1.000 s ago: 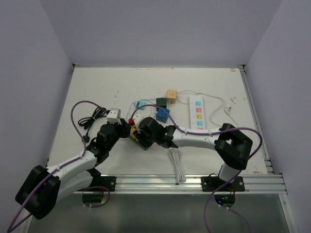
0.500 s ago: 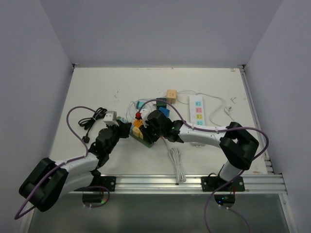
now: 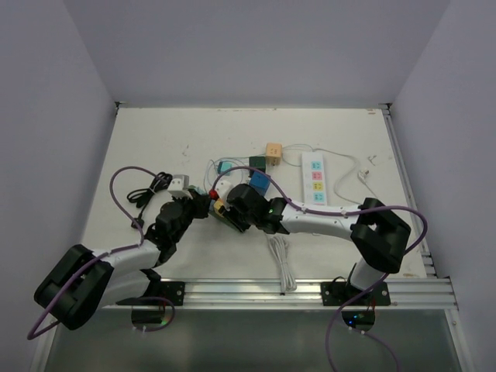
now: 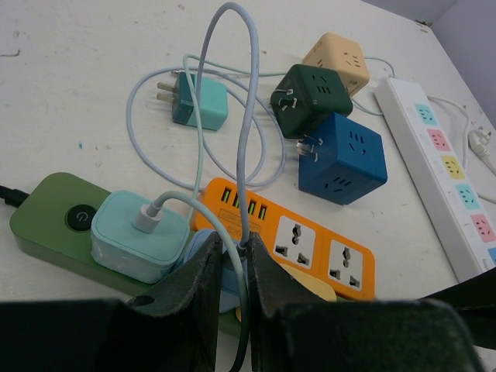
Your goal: Pull the plug off the socket
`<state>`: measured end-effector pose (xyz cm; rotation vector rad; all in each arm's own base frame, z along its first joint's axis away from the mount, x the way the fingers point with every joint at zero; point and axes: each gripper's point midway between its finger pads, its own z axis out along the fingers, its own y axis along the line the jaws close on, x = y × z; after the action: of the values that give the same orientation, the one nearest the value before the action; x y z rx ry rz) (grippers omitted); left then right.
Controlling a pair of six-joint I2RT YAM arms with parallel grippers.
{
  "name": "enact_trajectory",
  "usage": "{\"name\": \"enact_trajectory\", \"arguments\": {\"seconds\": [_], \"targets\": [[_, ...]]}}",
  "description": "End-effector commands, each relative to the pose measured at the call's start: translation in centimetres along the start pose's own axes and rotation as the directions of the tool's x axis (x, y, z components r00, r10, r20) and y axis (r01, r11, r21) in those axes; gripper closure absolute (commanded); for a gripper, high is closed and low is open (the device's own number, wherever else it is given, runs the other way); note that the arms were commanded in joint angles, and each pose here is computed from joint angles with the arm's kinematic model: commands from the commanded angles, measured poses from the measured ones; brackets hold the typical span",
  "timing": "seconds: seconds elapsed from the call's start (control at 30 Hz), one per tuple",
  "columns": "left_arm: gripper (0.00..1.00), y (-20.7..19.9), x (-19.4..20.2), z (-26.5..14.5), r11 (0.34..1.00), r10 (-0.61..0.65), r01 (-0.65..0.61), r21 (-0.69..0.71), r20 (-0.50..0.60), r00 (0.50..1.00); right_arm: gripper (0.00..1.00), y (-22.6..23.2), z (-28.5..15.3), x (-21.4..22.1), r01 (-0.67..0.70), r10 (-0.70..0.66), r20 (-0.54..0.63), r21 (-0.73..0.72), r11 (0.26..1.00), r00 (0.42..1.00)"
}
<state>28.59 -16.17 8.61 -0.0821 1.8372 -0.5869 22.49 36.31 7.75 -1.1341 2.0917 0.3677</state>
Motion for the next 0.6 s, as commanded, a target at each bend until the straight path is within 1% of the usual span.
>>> {"name": "enact_trajectory", "arguments": {"seconds": [0.0, 0.03, 0.07, 0.13, 0.27, 0.43, 0.5, 0.53, 0.57], "targets": [[0.81, 2.6, 5.5, -1.2, 0.995, 0.006, -0.026, -0.094, -0.205, 0.979, 0.99, -0.8, -2.3, -6.1, 0.014, -0.023, 0.186, 0.048, 0.999, 0.982], [0.8, 2.7, 5.6, -1.1, 0.995, 0.007, -0.029, -0.098, -0.213, 0.977, 0.99, -0.8, -2.6, -6.4, 0.014, -0.023, 0.198, 0.047, 0.999, 0.98], [0.8, 2.7, 5.7, -1.0, 0.994, 0.009, -0.031, -0.102, -0.217, 0.976, 0.99, -0.9, -2.8, -6.5, 0.033, -0.048, 0.198, 0.078, 0.996, 0.979], [0.8, 2.7, 5.8, -0.9, 0.994, 0.01, -0.034, -0.105, -0.224, 0.975, 0.99, -0.5, -2.9, -6.3, 0.071, -0.088, 0.185, 0.097, 0.993, 0.979], [0.8, 2.8, 5.8, -0.9, 0.993, 0.007, -0.032, -0.111, -0.226, 0.974, 0.99, -0.1, -3.1, -5.9, 0.102, -0.118, 0.182, 0.094, 0.99, 0.976], [0.8, 2.8, 5.9, -0.8, 0.993, 0.009, -0.036, -0.112, -0.232, 0.973, 0.99, -0.3, -3.6, -5.9, 0.126, -0.148, 0.191, 0.124, 0.984, 0.97], [0.8, 2.9, 6.1, -0.8, 0.993, 0.009, -0.037, -0.115, -0.238, 0.971, 0.98, -0.3, -3.9, -6.0, 0.092, -0.113, 0.202, 0.114, 0.989, 0.973], [0.8, 3.0, 6.1, -0.8, 0.992, 0.009, -0.039, -0.118, -0.238, 0.971, 0.98, 0.0, -4.1, -6.2, 0.077, -0.093, 0.215, 0.081, 0.994, 0.972], [0.8, 3.0, 6.0, -0.8, 0.992, 0.006, -0.036, -0.122, -0.236, 0.972, 0.98, -0.6, -4.1, -6.2, 0.024, -0.038, 0.22, 0.066, 0.998, 0.975]]}}
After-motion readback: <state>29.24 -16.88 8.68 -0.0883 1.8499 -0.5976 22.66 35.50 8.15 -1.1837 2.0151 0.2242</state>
